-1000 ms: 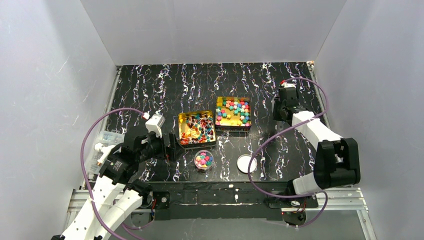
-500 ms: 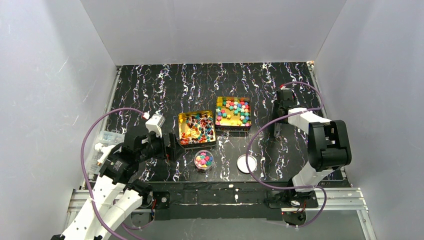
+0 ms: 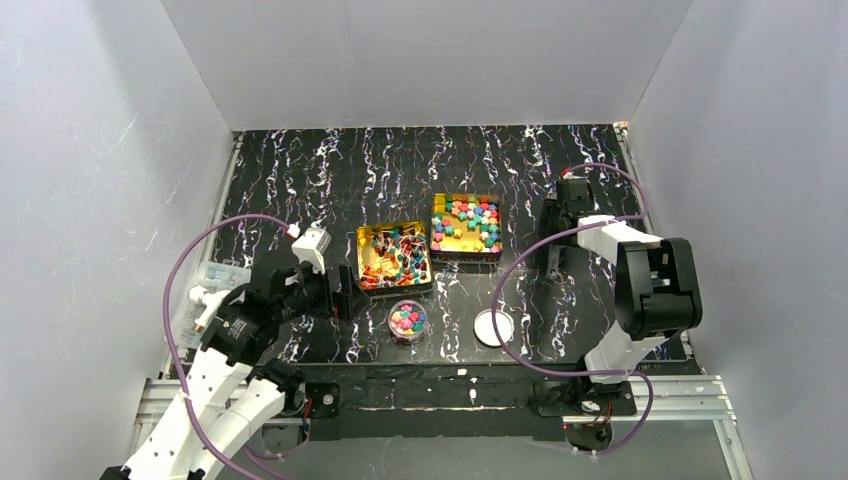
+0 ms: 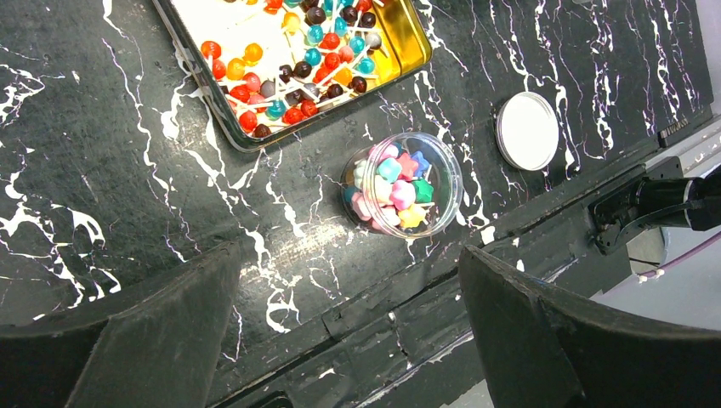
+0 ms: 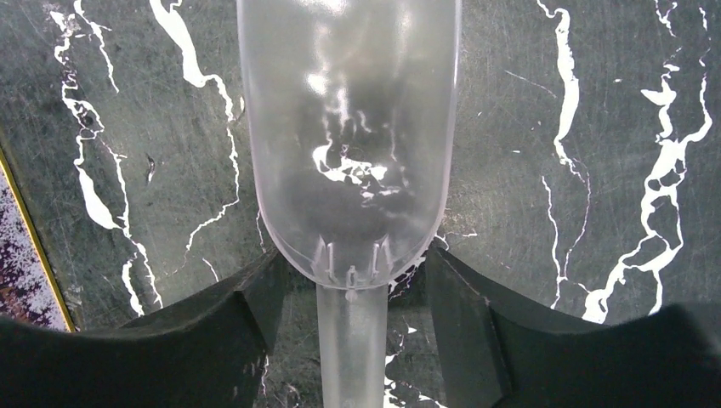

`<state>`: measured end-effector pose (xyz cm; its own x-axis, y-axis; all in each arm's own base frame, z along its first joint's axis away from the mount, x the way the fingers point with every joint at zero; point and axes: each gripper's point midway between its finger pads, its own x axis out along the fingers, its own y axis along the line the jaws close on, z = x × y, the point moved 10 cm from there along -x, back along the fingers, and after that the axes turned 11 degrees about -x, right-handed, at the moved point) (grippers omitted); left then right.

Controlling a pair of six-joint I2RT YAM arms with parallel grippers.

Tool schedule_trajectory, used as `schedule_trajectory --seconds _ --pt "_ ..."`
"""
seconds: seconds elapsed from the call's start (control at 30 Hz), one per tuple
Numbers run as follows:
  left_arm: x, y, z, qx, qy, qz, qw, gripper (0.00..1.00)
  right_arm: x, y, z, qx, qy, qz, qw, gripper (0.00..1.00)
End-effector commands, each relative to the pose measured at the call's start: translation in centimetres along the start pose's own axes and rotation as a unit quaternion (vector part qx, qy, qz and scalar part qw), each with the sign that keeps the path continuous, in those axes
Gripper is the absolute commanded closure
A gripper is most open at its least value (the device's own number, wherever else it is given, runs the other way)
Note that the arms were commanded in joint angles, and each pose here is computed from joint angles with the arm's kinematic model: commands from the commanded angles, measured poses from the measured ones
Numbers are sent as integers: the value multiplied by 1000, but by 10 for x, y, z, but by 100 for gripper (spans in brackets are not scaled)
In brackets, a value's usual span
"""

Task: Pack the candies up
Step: Place the spatula at the center of the board.

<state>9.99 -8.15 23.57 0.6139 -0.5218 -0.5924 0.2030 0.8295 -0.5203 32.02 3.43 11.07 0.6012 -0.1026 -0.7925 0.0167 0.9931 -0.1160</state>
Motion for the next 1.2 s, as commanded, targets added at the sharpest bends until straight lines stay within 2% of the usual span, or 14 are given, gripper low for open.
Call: schedule_trajectory --seconds 0.0,0.17,0.33,0.43,0.47,0.5,0.77,0.97,1.17 --pt "0 2 0 0 0 6 1000 1 -22 -5 25 1 -44 3 999 29" --pt "-1 1 0 0 -3 3 1000 1 -46 -8 29 2 -59 4 998 27" --pt "-2 1 -1 0 -4 0 1000 1 -71 -9 27 -1 -72 28 997 20" --pt "-2 0 -1 1 -3 -4 1000 1 -85 -7 23 -5 -79 43 996 13" --pt "-3 0 -1 0 -4 -4 1000 1 -90 -6 21 -6 -84 49 995 4" --pt "-3 0 -1 1 -4 -5 1000 1 -95 -4 19 -8 -87 56 995 2" --pt "-3 0 -1 1 -4 -6 1000 1 -133 15 -3 -30 -95 113 989 2" --pt "-3 0 -1 0 -6 -6 1000 1 -156 38 -24 -69 -88 113 987 3" --pt "-4 0 -2 0 -9 -6 1000 1 -168 48 -44 -53 -74 138 986 13"
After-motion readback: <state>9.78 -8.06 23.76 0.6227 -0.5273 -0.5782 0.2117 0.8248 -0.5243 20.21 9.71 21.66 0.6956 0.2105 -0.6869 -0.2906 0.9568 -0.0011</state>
